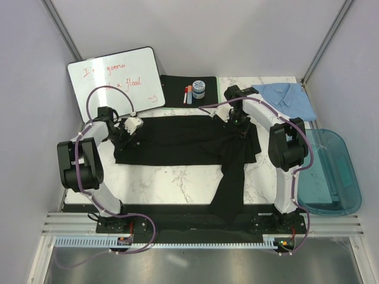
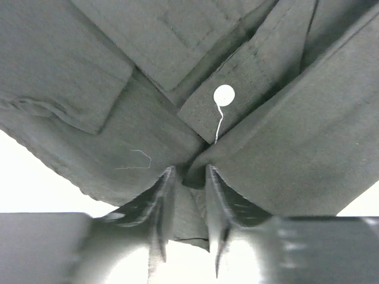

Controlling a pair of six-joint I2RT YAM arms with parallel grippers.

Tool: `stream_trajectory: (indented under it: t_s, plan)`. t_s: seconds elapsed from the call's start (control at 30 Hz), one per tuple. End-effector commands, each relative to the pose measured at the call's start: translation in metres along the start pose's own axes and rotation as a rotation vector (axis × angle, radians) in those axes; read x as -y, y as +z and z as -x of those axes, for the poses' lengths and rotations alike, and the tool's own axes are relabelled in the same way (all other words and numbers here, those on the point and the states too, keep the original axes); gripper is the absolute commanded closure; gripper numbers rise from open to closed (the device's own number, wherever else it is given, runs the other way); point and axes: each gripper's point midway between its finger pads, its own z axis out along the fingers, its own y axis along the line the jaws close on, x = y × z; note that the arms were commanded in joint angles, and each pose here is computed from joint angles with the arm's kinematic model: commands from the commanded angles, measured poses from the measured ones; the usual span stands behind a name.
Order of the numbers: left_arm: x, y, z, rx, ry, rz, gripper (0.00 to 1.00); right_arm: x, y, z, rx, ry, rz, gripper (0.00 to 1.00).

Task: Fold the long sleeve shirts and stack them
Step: Fold the shirt

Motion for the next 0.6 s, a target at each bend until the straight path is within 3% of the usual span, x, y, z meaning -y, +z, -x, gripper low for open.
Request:
stream_trajectory:
  t_s: [0.0,0.03,0.07,0.13,0.23,0.27,0.3,0.37,0.57]
  plan:
    - [-0.016,-0.010,0.011,0.030,-0.058,0.068,0.58,-0.002,-0.004,0.003,0.032,0.040,0.011,0.86]
    - [-0.012,-0.014,0.014,0.048,-0.057,0.061,0.56,-0.001,-0.008,0.004,0.041,0.046,0.005,0.84]
    - [-0.010,-0.027,0.021,0.074,-0.047,0.077,0.52,-0.004,-0.009,0.008,0.059,0.062,0.026,0.75]
    - [0.000,-0.041,0.026,0.098,-0.056,0.074,0.43,-0.006,-0.017,0.013,0.092,0.085,0.048,0.73]
    - [0.014,-0.066,0.034,0.137,-0.097,0.090,0.32,-0.003,-0.032,0.018,0.153,0.152,0.062,0.51]
    - [0.020,-0.070,0.033,0.140,-0.103,0.083,0.27,0.003,-0.036,0.015,0.172,0.194,0.071,0.35]
    - [0.029,-0.074,0.030,0.140,-0.102,0.083,0.19,-0.004,-0.042,0.015,0.201,0.217,0.129,0.27]
    - [0.038,-0.073,0.016,0.098,-0.119,0.083,0.18,0.000,-0.051,0.007,0.233,0.278,0.185,0.17]
    - [0.057,-0.060,-0.006,0.051,-0.196,0.035,0.18,-0.029,-0.038,-0.039,0.166,0.387,0.371,0.21]
